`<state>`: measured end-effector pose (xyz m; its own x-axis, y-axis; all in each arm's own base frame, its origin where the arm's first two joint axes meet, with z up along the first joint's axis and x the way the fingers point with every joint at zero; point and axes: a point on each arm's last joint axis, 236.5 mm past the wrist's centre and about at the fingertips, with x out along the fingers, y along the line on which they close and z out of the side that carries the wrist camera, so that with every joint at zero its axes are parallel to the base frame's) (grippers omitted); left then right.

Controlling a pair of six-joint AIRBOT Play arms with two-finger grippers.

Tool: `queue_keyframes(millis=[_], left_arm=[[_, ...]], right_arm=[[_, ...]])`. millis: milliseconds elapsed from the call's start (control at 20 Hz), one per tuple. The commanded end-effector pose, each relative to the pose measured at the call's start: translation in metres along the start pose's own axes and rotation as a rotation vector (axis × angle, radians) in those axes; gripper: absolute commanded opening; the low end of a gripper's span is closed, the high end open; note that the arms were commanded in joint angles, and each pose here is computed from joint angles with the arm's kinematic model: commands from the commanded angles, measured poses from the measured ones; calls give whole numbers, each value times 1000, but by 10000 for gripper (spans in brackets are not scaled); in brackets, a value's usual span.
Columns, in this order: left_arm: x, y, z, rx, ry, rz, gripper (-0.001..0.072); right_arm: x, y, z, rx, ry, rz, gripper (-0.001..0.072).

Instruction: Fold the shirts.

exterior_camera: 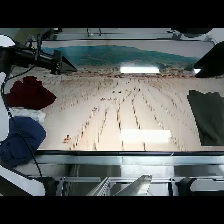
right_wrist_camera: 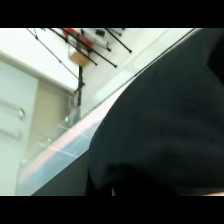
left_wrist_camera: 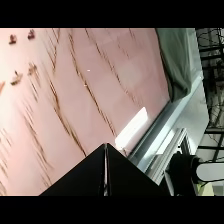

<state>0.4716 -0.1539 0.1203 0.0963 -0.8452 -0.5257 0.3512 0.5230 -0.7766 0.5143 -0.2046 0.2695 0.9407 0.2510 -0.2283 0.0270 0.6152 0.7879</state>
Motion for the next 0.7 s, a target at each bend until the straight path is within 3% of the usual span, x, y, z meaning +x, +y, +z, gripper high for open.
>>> queue_keyframes(millis=[0,150,350,650], left_arm=[[2,5,4,-3,-17,10,14],[6,7,-3,-13,18,-2,15],[10,11,-13,-29,64,-21,15],[32,33,-26,-86,138,-54,14]], right_arm=[[-15,-53,-1,160,24,-178,18],[-41,-107,-31,242,101,-386,16],[-108,-179,-141,412,238,-738,16],[-206,-219,-251,700,198,-868,19]])
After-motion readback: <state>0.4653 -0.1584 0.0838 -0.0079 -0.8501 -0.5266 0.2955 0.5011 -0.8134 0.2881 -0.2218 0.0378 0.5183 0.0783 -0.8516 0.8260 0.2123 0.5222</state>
